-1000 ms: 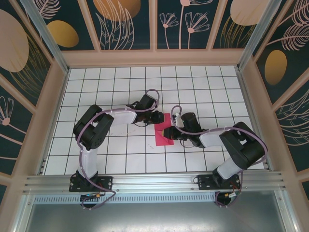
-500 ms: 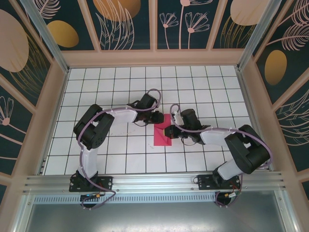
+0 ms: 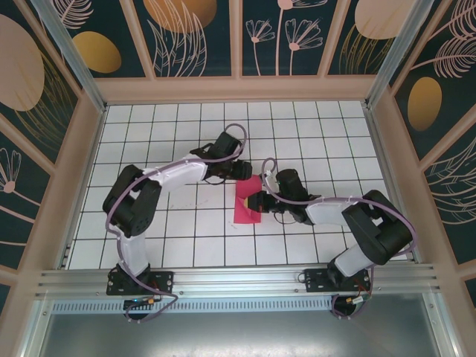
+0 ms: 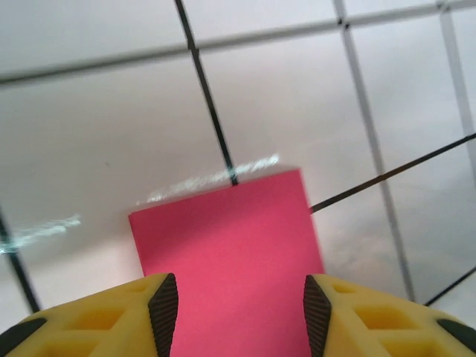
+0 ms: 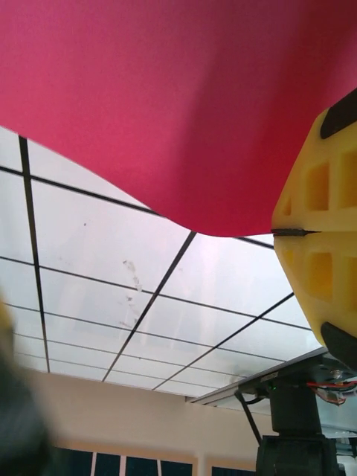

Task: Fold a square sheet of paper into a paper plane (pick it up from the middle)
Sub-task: Fold the triangle a second time at the center of the table.

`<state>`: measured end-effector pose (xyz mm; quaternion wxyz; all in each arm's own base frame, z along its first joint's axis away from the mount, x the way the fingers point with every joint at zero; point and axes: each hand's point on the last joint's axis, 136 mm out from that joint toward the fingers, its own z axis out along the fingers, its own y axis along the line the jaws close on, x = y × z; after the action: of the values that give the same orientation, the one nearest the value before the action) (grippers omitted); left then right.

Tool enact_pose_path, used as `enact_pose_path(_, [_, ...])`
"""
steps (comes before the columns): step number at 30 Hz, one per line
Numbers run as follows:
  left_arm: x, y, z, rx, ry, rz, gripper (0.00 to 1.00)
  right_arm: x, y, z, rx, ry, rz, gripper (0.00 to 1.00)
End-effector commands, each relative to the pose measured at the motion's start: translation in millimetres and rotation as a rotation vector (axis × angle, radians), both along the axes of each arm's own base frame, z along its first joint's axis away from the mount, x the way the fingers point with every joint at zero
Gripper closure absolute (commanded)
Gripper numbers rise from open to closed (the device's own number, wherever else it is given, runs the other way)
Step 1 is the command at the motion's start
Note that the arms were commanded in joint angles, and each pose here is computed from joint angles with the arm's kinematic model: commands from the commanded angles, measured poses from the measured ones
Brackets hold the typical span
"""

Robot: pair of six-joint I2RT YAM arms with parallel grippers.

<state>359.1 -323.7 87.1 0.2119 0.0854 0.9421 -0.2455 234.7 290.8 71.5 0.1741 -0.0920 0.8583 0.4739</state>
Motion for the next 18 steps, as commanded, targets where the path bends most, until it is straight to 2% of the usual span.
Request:
enact_pose_path(1, [-11.1,23.2,38.2,-0.042,-0.047,0.092,0.5,7.5,5.1,5.4,0.042,0.007,-0.069,1.0])
enact_pose_path(6, [-58.3,36.3,35.6,-0.226,0.033,0.148,0.69,8.3,7.3,6.9,0.051,0.024,-0.114,1.0])
enact_pose_path(8, [-72.4,42.1,32.7,-0.273,0.056,0.168,0.73,8.2,7.8,6.4,0.059,0.05,-0.149,1.0])
enact_pose_path(13, [-92.8,55.5,16.1,-0.251,0.108,0.188,0.8,-3.2,24.3,14.6,0.099,0.064,-0.17,1.0])
enact_pose_path(18, [-102.7,55.6,-1.9,-0.263,0.159,0.192,0.85,-1.9,17.6,11.3,0.079,0.051,-0.226,1.0])
